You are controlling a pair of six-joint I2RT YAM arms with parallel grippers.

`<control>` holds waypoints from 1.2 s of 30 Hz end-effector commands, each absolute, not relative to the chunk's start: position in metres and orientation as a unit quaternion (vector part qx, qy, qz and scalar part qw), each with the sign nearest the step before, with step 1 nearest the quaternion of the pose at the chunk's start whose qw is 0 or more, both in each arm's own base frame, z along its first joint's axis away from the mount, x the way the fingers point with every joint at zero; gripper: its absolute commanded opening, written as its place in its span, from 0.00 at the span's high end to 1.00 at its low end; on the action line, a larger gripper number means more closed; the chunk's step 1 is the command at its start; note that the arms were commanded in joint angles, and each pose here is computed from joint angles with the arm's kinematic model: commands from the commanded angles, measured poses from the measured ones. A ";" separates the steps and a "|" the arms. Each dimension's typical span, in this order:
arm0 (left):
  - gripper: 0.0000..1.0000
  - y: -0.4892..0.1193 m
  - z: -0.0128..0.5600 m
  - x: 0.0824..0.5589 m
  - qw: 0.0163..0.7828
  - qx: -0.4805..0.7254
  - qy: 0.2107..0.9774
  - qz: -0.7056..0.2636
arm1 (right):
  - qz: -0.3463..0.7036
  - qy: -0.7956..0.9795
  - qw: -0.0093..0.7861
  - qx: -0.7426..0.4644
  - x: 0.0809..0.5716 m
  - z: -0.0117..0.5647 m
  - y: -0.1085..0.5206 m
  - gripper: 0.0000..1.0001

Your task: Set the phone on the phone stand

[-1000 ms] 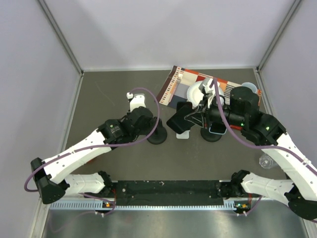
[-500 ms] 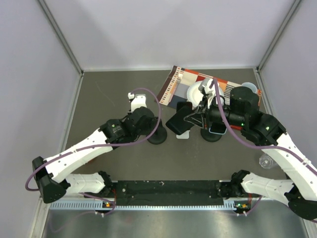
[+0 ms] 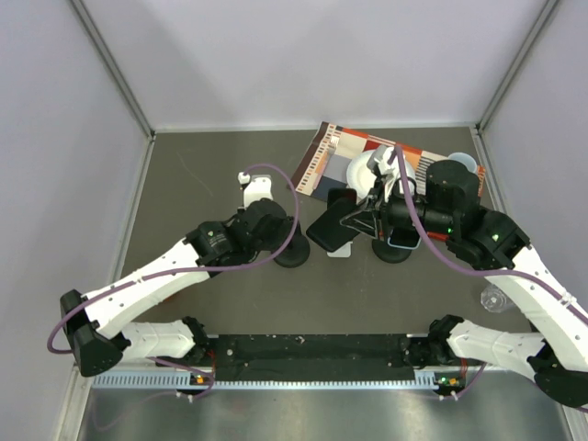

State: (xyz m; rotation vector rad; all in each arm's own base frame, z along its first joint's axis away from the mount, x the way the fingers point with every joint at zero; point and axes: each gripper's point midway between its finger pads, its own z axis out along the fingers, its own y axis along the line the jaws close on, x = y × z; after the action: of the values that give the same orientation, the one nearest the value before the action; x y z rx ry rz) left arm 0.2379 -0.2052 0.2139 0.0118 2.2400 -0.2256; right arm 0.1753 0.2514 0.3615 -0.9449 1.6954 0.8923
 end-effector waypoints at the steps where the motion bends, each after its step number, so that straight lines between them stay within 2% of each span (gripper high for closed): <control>1: 0.73 -0.206 0.219 0.245 0.446 0.007 0.891 -0.085 | 0.385 0.646 0.525 -0.398 0.175 0.395 0.260 1.00; 5: 0.81 -0.208 0.211 0.246 0.434 0.014 0.898 -0.071 | 0.391 0.644 0.518 -0.405 0.175 0.394 0.264 1.00; 8: 0.92 -0.206 0.210 0.248 0.438 0.026 0.897 -0.062 | 0.390 0.631 0.509 -0.436 0.174 0.387 0.270 1.00; 9: 0.99 -0.207 0.211 0.249 0.443 0.041 0.893 -0.061 | 0.388 0.629 0.507 -0.443 0.175 0.383 0.272 1.00; 10: 1.00 -0.207 0.213 0.250 0.447 0.051 0.891 -0.060 | 0.387 0.627 0.504 -0.451 0.175 0.380 0.273 1.00; 12: 1.00 -0.202 0.215 0.249 0.456 0.083 0.884 -0.053 | 0.384 0.612 0.497 -0.480 0.173 0.371 0.277 1.00; 17: 1.00 -0.211 0.238 0.236 0.499 0.192 0.836 -0.125 | 0.419 0.535 0.468 -0.565 0.144 0.362 0.293 1.00; 23: 1.00 -0.219 0.233 0.209 0.484 0.329 0.793 -0.171 | 0.466 0.425 0.428 -0.647 0.116 0.339 0.309 1.00; 27: 1.00 -0.221 0.226 0.204 0.469 0.383 0.778 -0.165 | 0.508 0.365 0.403 -0.668 0.106 0.349 0.322 1.00; 36: 1.00 -0.238 0.234 0.189 0.459 0.453 0.734 -0.211 | 0.460 0.319 0.408 -0.721 0.108 0.321 0.370 1.00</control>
State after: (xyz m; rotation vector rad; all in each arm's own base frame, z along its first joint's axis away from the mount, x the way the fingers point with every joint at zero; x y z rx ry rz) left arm 0.2021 -0.2213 0.2225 0.9833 1.9026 -0.4081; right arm 0.1152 0.3489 0.2852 -1.7840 1.1211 1.2577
